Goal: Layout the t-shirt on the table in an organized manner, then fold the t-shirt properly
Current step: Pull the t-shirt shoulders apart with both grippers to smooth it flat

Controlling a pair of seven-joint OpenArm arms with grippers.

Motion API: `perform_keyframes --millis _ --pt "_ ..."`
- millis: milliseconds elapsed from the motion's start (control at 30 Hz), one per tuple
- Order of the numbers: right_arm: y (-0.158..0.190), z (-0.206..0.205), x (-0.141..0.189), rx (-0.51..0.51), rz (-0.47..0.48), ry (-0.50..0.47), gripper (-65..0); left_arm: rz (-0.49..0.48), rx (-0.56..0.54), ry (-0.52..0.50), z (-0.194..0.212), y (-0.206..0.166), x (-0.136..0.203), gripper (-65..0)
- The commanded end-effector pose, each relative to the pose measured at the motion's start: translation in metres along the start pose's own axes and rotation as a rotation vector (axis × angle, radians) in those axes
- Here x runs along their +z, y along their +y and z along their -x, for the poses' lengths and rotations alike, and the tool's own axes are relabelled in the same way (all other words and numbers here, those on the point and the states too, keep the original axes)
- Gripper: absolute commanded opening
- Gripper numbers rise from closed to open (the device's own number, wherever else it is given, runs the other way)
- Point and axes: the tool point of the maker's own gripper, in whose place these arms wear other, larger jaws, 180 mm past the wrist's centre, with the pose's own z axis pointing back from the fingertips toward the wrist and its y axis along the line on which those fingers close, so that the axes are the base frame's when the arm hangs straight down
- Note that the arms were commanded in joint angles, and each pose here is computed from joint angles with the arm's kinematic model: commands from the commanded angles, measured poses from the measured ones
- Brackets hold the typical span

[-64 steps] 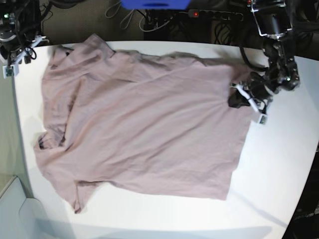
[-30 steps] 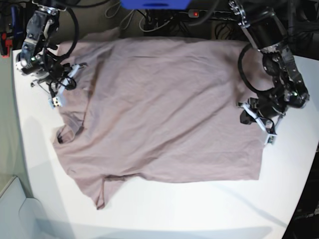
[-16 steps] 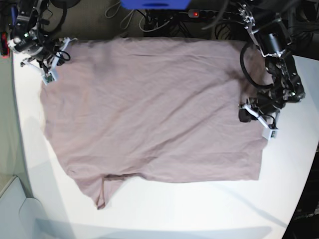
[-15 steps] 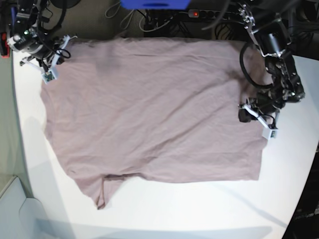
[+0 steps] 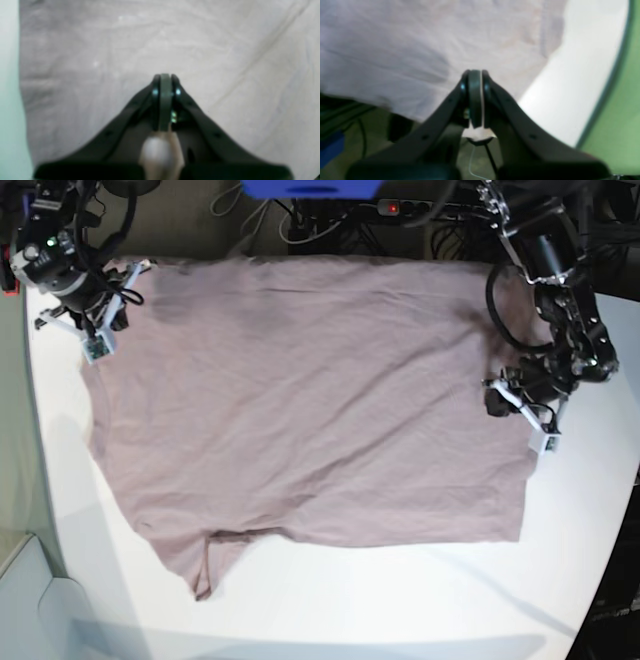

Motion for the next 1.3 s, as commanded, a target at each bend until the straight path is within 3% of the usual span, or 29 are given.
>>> perform_keyframes --millis 0,167,400,667,833,1033,1267 --pt "-0.005 -0.014 0.002 0.003 0.012 -0.050 -65.0 -0.008 -0.034 -0.083 -0.031 0.001 0.010 -64.7" --pt "-0.011 -0.041 -0.002 -0.011 0.028 -0.116 -65.0 -0.033 -0.090 -0.080 -0.035 -0.005 0.025 -64.7" --pt "-0.011 -0.071 -0.016 -0.010 0.007 -0.172 -65.0 -0.027 -0.062 -0.008 0.002 -0.005 0.020 -64.7" --pt "0.009 -0.060 -0.069 -0.069 -0.126 -0.088 -65.0 0.013 0.050 0.014 0.033 0.001 -0.002 -64.7" --pt "0.003 -0.040 -0.079 -0.059 -0.138 -0.020 -65.0 -0.003 0.064 0.048 0.046 0.014 0.000 -64.7" --pt "0.028 -0.004 -0.060 0.046 -0.176 0.052 -65.0 -0.027 0.055 0.076 0.058 0.025 0.008 -64.7" --pt "0.061 0.000 -0.025 0.141 -0.211 0.024 -65.0 -0.058 0.012 0.116 0.063 0.032 0.024 -64.7"
